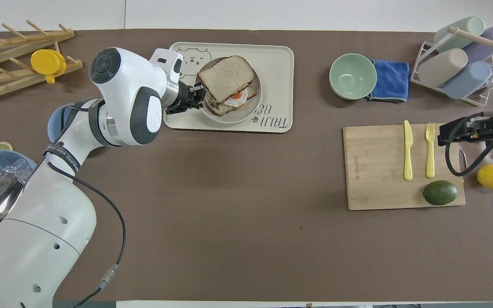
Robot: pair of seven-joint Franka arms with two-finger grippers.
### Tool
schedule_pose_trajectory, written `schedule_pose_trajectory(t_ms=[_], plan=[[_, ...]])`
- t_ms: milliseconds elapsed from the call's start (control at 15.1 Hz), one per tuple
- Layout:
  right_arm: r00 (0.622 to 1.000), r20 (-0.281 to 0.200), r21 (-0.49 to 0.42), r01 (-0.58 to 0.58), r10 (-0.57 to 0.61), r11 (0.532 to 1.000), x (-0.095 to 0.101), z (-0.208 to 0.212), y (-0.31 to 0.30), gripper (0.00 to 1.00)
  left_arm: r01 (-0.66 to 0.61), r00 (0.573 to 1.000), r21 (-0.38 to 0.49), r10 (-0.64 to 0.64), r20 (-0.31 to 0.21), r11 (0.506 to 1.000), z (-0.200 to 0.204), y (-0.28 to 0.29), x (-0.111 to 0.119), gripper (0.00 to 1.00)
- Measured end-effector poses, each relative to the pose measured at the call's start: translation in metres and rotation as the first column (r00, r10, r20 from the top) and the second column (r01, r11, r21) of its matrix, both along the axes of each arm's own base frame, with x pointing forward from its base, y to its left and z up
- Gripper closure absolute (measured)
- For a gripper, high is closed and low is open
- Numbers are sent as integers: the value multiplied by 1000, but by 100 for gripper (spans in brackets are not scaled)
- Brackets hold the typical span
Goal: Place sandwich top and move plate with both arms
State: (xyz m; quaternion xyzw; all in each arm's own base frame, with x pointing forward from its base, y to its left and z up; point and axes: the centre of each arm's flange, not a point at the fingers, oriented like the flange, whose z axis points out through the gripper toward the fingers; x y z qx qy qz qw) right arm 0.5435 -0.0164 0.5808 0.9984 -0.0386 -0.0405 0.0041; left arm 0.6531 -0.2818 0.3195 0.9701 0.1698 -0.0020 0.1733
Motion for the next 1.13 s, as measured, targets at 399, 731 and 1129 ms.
schedule_pose_trajectory(t_ms=[399, 731, 1129], plan=[[1000, 0, 0, 0, 0, 1000, 0, 0, 0, 0, 10, 999, 50, -12, 30, 999, 4, 13, 7, 36], [1000, 0, 0, 0, 0, 1000, 0, 0, 0, 0, -27, 998, 104, 21, 65, 994, 57, 71, 22, 0], [1000, 0, 0, 0, 0, 1000, 0, 0, 0, 0, -21, 998, 188, 10, 56, 982, 141, 128, 7, 0]])
